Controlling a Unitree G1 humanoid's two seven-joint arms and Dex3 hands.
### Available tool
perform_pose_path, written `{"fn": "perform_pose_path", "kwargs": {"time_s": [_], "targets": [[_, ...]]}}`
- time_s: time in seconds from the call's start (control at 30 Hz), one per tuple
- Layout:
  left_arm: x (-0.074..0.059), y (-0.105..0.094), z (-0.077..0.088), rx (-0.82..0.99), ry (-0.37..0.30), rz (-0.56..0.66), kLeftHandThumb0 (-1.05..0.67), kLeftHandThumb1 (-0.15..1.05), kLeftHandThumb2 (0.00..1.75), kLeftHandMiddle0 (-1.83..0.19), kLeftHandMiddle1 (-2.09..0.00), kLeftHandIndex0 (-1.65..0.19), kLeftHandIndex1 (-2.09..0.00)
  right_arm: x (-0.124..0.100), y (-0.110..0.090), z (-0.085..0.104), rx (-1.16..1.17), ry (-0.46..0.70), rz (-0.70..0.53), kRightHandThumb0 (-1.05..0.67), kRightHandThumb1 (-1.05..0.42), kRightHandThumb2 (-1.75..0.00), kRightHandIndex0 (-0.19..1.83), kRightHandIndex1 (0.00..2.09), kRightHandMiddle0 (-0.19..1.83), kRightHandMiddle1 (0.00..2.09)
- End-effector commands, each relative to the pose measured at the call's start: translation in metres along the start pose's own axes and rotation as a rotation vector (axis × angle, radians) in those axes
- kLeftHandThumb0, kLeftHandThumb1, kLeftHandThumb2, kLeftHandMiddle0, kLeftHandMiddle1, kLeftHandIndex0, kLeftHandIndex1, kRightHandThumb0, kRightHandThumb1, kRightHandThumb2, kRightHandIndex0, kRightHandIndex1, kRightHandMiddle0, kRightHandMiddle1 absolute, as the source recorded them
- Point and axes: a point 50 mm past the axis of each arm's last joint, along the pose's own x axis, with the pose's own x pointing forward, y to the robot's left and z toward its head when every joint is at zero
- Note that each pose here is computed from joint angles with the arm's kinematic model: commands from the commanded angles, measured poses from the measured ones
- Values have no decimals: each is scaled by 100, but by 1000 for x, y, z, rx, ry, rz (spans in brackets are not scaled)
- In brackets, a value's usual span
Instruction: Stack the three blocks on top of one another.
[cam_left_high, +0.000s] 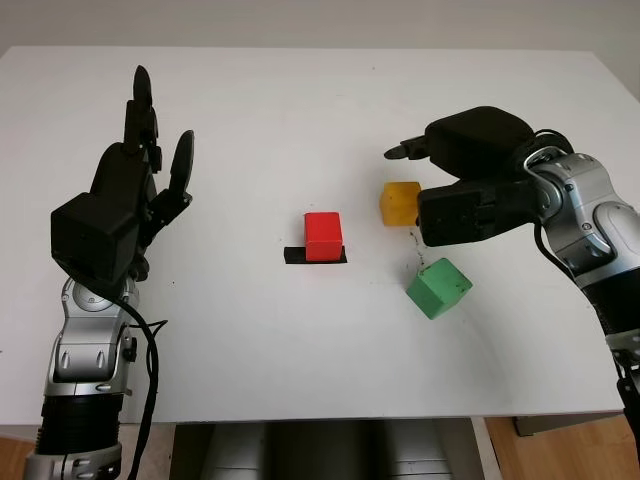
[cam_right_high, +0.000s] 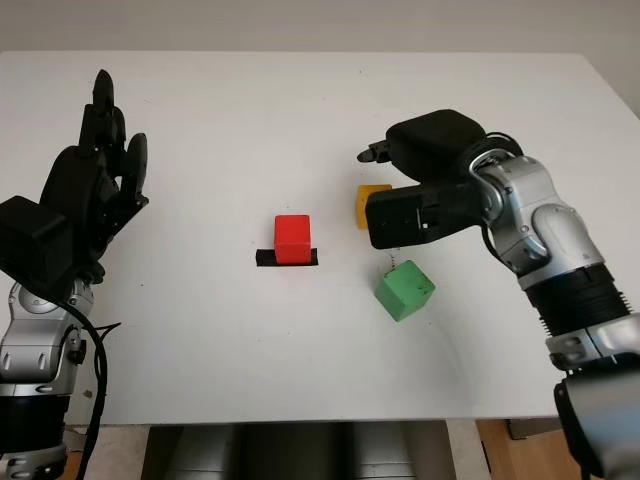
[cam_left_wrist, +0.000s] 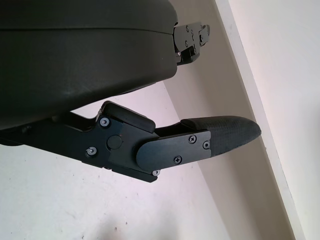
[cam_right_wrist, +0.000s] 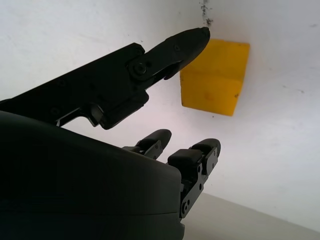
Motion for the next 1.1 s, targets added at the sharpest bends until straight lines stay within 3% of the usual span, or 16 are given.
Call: {"fn": "perform_pose_path", "kwargs": {"time_s": [0.0,0.2,0.4,0.6,0.77,0.9,1.0,1.07], "targets": [[1,1,5,12,-19,-5,-74,105,61,19,0,19,0,1,3,2,-18,-5,0,-66,-85,-6,39,32,50,6],[0,0,5,29,-15,-3,-74,105,60,19,0,19,0,6,12,2,-2,-14,2,-67,-87,-6,44,33,50,6],[-1,0,4,38,-12,0,-77,105,59,19,0,19,0,8,18,-1,39,-12,1,-64,-86,-5,12,104,54,6],[-2,-1,2,50,19,1,-81,105,57,19,0,19,0,8,21,-2,46,-27,-24,-61,-85,-5,10,121,60,8],[-2,-1,2,53,21,-1,-80,105,56,19,0,19,0,8,23,-3,61,-35,-47,-60,-87,-5,-1,155,66,9],[-2,0,1,65,23,-4,-81,105,56,19,0,19,-1,9,25,-4,92,-30,-64,-57,-88,-6,-16,199,72,19],[-2,0,2,81,19,-7,-80,105,56,19,0,19,-1,9,26,-4,97,-26,-76,-54,-89,-6,-19,207,71,29],[-2,0,2,98,26,-12,-78,105,56,19,-1,19,-2,9,27,-4,102,-27,-90,-51,-92,-5,-18,209,55,68]]}}
